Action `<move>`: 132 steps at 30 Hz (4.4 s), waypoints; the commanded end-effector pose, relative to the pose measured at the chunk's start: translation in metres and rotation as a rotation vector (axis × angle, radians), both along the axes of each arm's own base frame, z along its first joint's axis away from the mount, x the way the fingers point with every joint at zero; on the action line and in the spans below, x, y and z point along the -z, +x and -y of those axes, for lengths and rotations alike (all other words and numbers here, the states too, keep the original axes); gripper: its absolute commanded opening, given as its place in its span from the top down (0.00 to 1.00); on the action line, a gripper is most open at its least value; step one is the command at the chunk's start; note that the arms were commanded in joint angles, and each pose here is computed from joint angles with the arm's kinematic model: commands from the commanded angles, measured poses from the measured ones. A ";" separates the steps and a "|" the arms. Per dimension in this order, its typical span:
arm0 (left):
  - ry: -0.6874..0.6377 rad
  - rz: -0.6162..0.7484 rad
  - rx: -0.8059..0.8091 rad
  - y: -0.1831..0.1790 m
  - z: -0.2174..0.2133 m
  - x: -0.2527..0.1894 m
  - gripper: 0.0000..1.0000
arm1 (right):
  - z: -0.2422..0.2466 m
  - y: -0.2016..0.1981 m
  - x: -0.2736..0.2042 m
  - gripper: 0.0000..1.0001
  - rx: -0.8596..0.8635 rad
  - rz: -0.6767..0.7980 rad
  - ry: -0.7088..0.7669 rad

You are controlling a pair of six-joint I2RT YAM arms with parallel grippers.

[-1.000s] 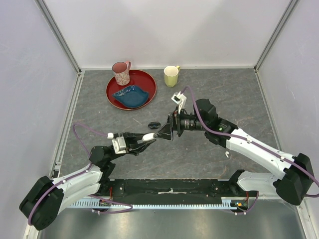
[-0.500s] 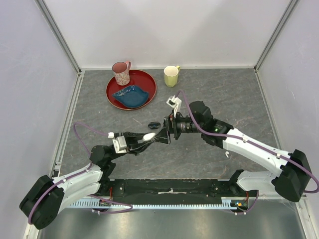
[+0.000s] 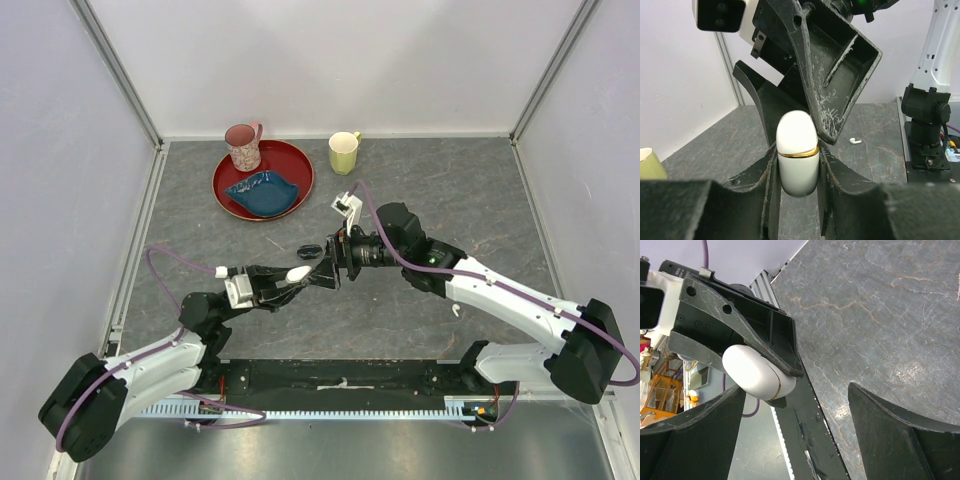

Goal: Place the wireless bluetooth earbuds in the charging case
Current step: Open the charging case, then move the earbud to the center of the board.

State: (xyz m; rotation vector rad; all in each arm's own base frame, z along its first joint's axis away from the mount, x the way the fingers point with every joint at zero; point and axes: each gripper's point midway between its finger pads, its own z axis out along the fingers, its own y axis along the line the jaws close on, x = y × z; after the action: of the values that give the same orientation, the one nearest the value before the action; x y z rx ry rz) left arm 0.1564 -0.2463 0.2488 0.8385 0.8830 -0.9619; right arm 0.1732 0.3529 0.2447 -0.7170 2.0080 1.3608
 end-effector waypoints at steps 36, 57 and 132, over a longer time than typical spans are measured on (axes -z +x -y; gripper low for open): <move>-0.151 0.205 -0.003 -0.020 -0.014 -0.053 0.98 | 0.033 0.034 -0.090 0.06 0.185 0.177 0.185; -0.135 0.249 -0.045 -0.028 -0.026 -0.053 0.98 | 0.343 0.070 0.166 0.28 1.325 -0.526 -0.618; -0.134 0.249 -0.100 -0.024 -0.033 -0.047 0.98 | 0.288 0.030 0.228 0.84 1.214 -0.778 -0.424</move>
State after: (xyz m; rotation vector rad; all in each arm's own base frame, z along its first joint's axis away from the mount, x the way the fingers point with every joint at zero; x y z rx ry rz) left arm 0.1286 -0.2178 0.3030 0.7855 0.6359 -0.8537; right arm 0.2008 0.0396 0.0154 0.9783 2.5659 0.2834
